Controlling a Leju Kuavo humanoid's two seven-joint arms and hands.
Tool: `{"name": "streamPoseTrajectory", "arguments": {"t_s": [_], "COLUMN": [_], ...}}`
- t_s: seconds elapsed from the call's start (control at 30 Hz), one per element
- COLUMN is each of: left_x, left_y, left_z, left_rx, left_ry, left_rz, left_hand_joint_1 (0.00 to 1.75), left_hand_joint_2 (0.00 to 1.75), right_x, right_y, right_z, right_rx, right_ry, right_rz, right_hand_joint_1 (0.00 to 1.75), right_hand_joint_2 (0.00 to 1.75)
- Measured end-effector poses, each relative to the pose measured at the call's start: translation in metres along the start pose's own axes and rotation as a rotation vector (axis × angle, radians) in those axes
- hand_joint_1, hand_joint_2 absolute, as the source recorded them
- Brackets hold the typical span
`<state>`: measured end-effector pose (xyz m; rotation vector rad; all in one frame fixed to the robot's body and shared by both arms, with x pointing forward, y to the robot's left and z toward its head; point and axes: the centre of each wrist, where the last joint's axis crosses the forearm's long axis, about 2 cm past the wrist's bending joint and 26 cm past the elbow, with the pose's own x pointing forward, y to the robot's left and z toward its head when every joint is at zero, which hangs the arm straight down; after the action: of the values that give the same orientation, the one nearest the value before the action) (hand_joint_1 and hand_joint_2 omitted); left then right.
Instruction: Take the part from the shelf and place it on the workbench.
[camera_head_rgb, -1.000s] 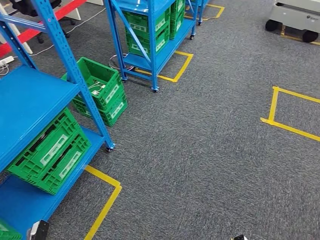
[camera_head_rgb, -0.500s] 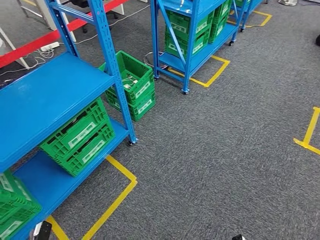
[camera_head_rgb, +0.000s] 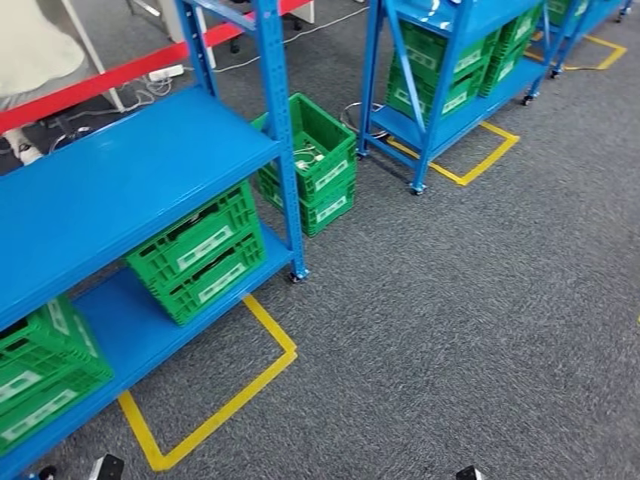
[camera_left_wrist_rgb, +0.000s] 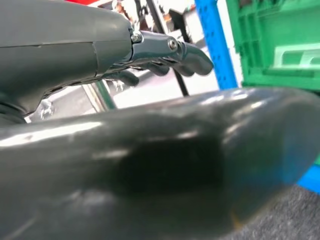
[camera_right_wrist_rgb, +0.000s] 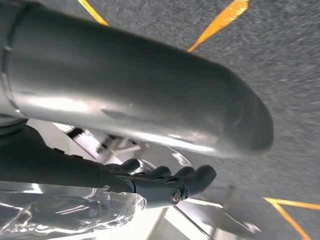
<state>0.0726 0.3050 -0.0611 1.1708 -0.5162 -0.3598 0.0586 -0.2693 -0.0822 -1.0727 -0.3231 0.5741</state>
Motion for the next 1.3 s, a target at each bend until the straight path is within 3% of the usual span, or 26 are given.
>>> {"name": "streamPoseTrajectory", "arguments": {"t_s": [1.3], "left_x": [0.004], "left_y": [-0.012], "left_z": [0.007], "left_rx": [-0.067], "left_ry": [0.056], "left_rz": [0.024], "left_hand_joint_1": [0.00], "left_hand_joint_2": [0.00], "right_x": [0.003], "right_y": [0.002], "right_z": [0.002], "right_rx": [0.011], "right_ry": [-0.030], "right_rz": [0.007], "right_hand_joint_1": [0.00], "right_hand_joint_2": [0.00]}}
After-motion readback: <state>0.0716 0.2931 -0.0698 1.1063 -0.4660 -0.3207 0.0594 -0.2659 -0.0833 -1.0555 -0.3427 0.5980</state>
